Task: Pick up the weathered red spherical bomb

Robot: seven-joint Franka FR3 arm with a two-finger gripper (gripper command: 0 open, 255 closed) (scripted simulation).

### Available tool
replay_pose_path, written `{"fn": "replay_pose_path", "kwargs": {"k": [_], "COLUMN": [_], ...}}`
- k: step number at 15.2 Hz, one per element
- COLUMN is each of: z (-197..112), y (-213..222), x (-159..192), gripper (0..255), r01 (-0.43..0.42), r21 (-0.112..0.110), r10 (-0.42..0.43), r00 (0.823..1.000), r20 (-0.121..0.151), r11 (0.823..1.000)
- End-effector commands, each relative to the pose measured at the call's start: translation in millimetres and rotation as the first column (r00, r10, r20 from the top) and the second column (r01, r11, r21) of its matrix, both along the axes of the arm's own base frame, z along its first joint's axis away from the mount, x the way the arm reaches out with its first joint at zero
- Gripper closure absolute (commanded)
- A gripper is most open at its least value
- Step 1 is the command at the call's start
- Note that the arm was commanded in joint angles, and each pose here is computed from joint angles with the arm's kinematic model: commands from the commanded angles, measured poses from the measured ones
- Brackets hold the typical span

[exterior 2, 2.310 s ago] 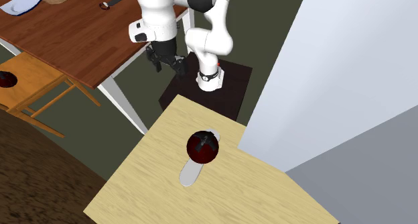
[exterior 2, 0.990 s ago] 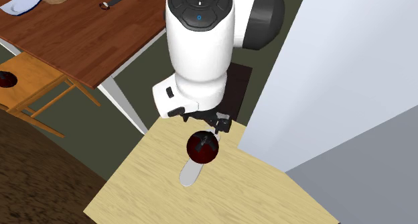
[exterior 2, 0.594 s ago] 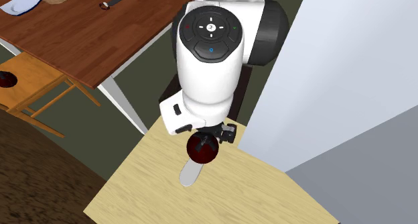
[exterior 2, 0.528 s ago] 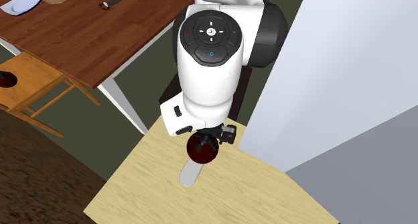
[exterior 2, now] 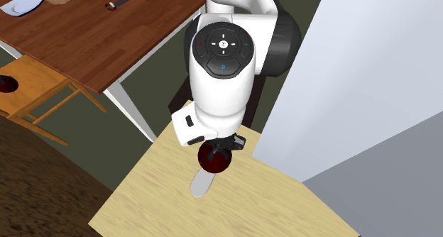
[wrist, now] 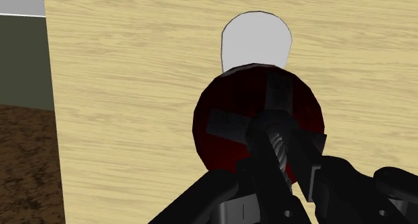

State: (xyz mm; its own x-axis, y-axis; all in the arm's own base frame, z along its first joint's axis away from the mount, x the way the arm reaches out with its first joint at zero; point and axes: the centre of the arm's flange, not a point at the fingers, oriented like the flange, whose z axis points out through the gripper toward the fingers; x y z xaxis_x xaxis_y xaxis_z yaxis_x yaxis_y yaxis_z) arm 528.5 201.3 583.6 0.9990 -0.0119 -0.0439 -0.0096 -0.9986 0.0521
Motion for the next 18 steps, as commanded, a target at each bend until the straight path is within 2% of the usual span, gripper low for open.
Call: {"fn": "replay_pose_path", "kwargs": {"k": [1, 5, 18], "z": [0, -1, 68], "y": [0, 0, 0], "x": [0, 1, 1], "gripper": [255, 255, 255], "r01": [0.0, 0.0, 0.0], "r21": [0.0, 0.0, 0.0], "r10": [0.0, 0.0, 0.0], "r00": [1.0, 1.0, 1.0], "r20": [-0.001, -0.001, -0.001], "r11": [1.0, 1.0, 1.0]}}
